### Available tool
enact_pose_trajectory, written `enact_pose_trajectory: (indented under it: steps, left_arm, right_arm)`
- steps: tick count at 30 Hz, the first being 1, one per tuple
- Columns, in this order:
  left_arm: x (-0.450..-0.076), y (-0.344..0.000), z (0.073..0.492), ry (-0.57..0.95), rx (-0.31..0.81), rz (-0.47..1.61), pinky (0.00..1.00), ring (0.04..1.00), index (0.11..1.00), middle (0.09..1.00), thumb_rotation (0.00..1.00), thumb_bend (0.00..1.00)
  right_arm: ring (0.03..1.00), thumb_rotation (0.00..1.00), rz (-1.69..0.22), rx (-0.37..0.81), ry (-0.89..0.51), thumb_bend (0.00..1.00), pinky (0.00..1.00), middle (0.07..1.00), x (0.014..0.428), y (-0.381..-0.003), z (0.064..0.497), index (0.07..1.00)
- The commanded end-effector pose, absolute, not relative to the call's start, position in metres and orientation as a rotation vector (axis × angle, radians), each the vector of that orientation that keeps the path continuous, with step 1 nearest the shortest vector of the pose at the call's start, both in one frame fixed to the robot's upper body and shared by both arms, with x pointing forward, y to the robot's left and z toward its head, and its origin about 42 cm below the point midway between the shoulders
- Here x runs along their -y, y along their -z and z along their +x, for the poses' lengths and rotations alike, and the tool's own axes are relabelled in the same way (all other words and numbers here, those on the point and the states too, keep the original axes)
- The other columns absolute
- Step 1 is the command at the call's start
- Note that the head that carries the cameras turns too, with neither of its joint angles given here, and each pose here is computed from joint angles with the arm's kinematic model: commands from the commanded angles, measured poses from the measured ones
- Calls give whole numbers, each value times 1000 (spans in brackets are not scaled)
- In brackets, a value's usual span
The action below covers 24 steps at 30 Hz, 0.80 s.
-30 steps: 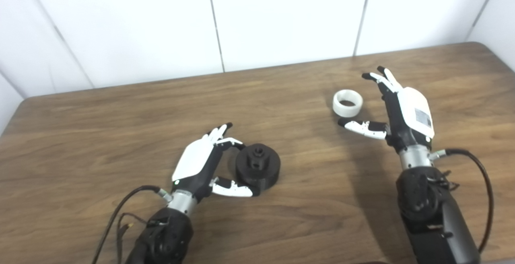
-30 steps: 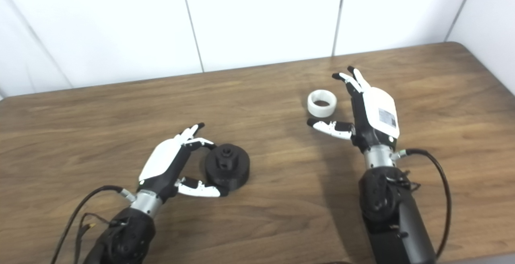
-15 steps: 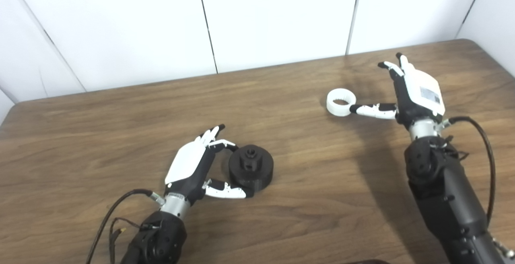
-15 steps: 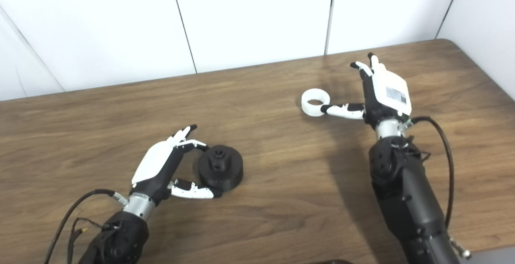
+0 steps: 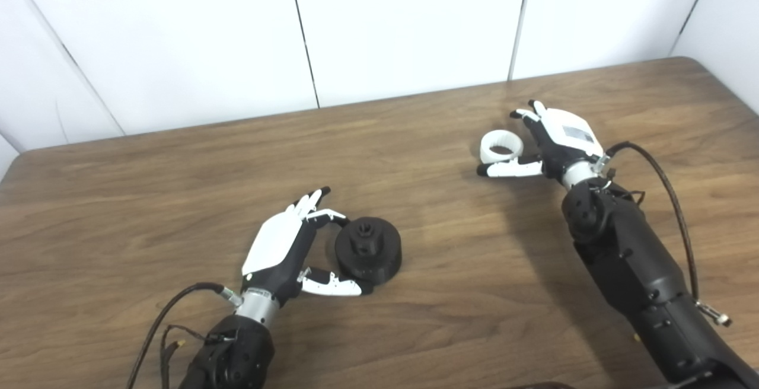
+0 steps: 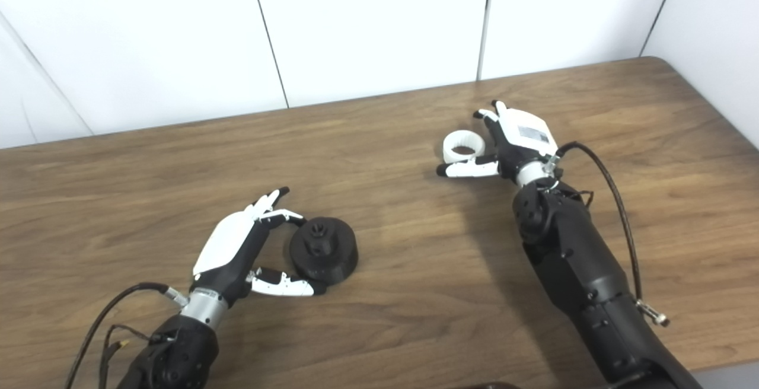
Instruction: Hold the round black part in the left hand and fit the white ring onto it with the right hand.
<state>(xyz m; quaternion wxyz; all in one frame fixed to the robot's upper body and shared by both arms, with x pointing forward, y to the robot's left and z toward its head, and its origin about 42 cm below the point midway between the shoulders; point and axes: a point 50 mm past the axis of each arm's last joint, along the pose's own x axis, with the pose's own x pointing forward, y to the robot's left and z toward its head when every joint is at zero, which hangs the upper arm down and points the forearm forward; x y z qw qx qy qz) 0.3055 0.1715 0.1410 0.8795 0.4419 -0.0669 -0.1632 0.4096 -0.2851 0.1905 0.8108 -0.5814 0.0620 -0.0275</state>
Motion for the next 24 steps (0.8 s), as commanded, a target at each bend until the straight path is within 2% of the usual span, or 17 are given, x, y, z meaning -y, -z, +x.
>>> enact_pose_trajectory:
  steps: [1, 6, 8, 13, 21, 24]
  left_arm:
    - [-170, -157, 312, 316, 208, 928, 1000, 1000, 636, 1000, 348, 987]
    - [-170, -157, 313, 317, 209, 929, 1000, 1000, 637, 1000, 344, 983]
    - [-171, -158, 314, 317, 210, 926, 1000, 1000, 636, 1000, 343, 980]
    - [-171, -159, 314, 317, 216, 923, 1000, 1000, 634, 1000, 346, 980]
    - [-173, -160, 313, 320, 214, 921, 1000, 1000, 634, 1000, 338, 979]
    - [-173, -161, 313, 323, 211, 925, 1000, 1000, 638, 1000, 339, 974]
  right_arm:
    - [989, 692, -1261, -58, 77, 1000, 862, 1000, 283, -214, 422, 883]
    - [990, 659, -1256, -58, 59, 1000, 878, 1000, 276, -209, 423, 859]
    - [983, 592, -1250, -43, 62, 998, 880, 1000, 274, -208, 422, 816]
    - [978, 442, -1246, -11, 77, 911, 888, 1000, 270, -206, 422, 754]
    - [955, 393, -1242, 10, 97, 846, 891, 988, 274, -206, 421, 735]
    - [937, 339, -1237, 20, 109, 801, 887, 970, 277, -207, 420, 719]
